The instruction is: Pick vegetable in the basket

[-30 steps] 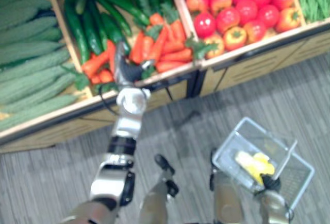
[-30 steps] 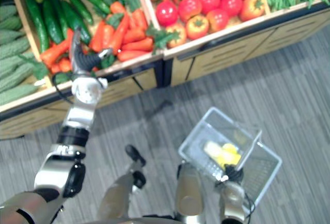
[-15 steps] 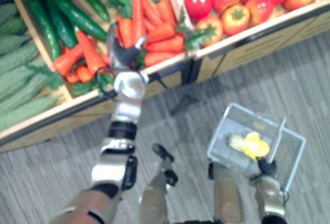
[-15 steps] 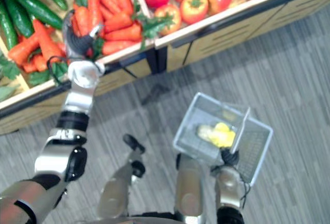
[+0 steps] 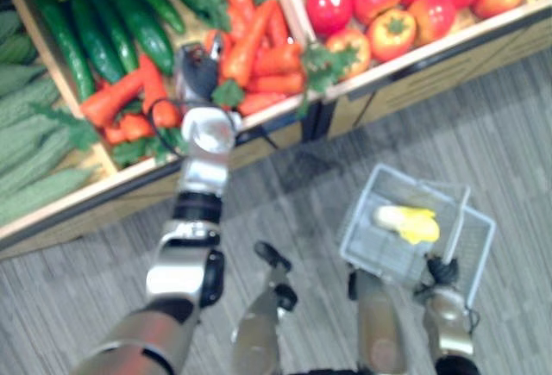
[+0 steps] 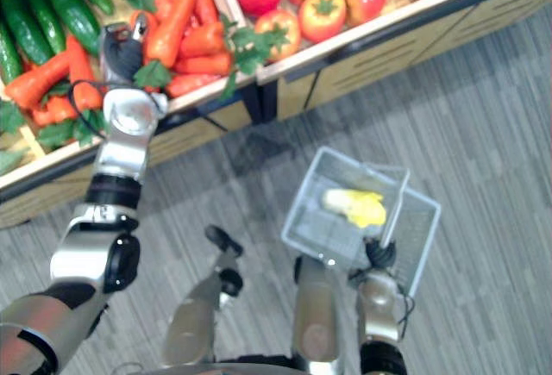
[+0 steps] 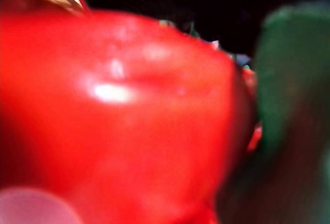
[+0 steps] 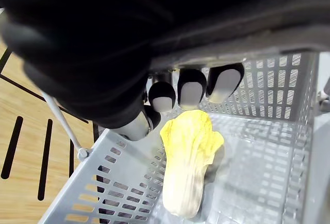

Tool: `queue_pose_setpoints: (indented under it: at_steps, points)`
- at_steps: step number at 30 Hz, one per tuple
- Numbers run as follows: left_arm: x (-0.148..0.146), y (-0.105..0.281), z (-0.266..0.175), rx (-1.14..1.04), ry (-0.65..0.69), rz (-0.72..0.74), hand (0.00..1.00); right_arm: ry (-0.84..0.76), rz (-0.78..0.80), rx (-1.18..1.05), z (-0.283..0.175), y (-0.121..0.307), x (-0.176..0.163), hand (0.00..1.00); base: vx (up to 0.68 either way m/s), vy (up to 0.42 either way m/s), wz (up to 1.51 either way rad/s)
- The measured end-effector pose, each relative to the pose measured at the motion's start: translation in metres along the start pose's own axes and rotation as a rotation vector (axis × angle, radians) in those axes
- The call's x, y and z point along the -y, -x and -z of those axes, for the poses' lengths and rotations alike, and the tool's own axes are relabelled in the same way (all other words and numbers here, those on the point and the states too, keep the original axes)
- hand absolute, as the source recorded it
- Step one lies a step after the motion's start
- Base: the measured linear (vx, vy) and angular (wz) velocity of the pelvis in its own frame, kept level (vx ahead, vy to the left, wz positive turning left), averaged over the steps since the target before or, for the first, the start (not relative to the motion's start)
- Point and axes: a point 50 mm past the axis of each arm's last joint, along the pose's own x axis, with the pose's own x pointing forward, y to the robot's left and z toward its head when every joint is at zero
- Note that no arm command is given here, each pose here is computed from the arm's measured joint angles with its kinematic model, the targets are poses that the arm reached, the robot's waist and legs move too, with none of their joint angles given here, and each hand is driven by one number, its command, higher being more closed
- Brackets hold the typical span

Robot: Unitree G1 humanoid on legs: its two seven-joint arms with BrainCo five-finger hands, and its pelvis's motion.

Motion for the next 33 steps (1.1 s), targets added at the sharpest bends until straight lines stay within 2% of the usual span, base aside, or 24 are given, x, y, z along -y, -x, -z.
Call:
queue_pose_setpoints:
  at_steps: [5, 15, 18, 23, 25, 31, 33]
  points:
    - [0.013, 0.005, -0.006, 0.028, -0.014, 0.049, 1.00, -0.016, 0.006, -0.019, 0.005, 0.002, 0.003, 1.00, 0.10, -0.031, 0.10]
    - [0.011, 0.011, -0.002, 0.031, -0.012, 0.051, 1.00, -0.017, 0.014, -0.053, 0.014, 0.005, 0.007, 1.00, 0.09, -0.050, 0.02]
    - [0.002, 0.014, -0.006, 0.074, -0.006, 0.019, 1.00, -0.005, 0.020, -0.096, 0.025, 0.007, 0.010, 1.00, 0.07, -0.062, 0.11]
    - [-0.016, 0.032, 0.025, 0.021, -0.034, -0.019, 1.00, 0.000, 0.032, -0.180, 0.044, 0.010, 0.016, 1.00, 0.07, -0.073, 0.08]
    - [-0.033, 0.050, 0.043, 0.004, -0.061, -0.060, 1.00, 0.007, 0.035, -0.230, 0.056, 0.013, 0.019, 1.00, 0.09, -0.083, -0.06]
    - [-0.081, 0.102, 0.071, -0.013, -0.178, -0.176, 1.00, 0.039, 0.021, -0.219, 0.054, 0.009, 0.026, 1.00, 0.08, -0.014, -0.64]
    - [-0.085, 0.121, 0.075, -0.022, -0.197, -0.189, 1.00, 0.072, 0.033, -0.199, 0.051, 0.004, 0.036, 1.00, 0.01, 0.217, -1.56]
